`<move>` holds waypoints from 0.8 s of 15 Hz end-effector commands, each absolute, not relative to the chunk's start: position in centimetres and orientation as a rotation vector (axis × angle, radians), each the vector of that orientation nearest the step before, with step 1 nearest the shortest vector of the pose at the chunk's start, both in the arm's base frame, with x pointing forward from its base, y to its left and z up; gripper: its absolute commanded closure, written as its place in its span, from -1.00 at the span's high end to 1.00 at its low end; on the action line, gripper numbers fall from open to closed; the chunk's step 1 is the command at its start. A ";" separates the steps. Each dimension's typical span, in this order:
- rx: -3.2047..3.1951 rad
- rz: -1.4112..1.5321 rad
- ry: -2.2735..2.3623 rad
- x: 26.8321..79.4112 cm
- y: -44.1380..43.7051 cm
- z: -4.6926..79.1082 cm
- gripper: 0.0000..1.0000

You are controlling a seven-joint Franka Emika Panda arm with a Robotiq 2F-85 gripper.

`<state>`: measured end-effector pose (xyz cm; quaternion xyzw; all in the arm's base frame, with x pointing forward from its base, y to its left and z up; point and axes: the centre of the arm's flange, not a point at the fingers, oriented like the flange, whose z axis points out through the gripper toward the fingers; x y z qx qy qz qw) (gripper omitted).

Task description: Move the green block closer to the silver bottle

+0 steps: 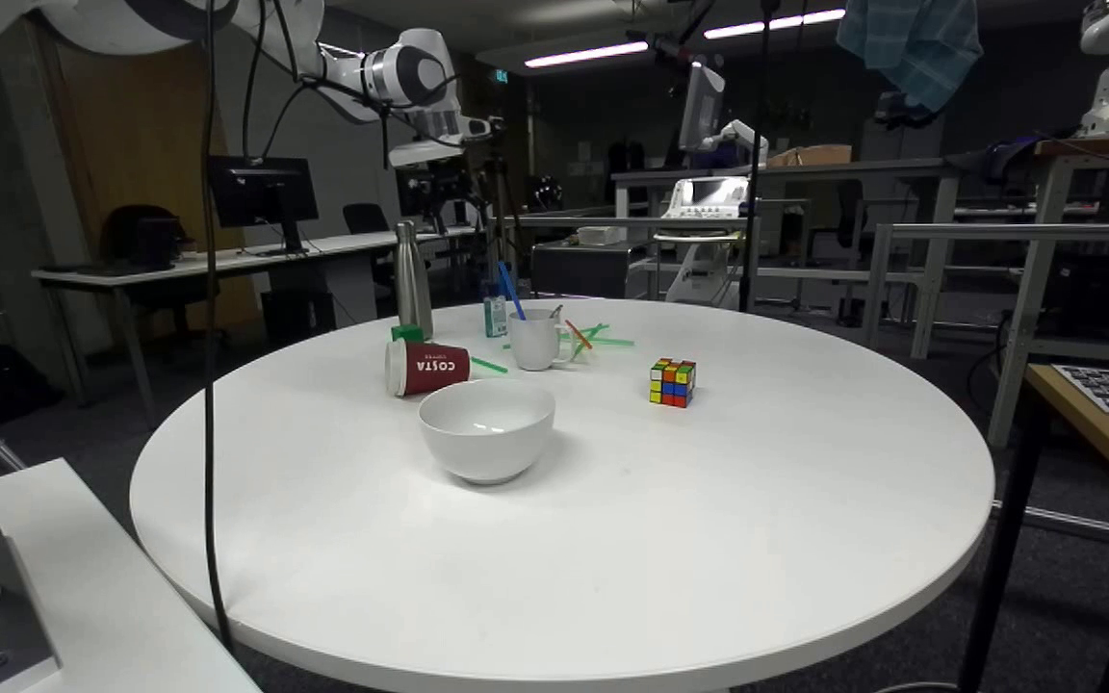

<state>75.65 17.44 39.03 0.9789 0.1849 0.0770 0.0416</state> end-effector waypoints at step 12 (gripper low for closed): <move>2.991 0.299 0.525 72.8 17.1 41.1 1.00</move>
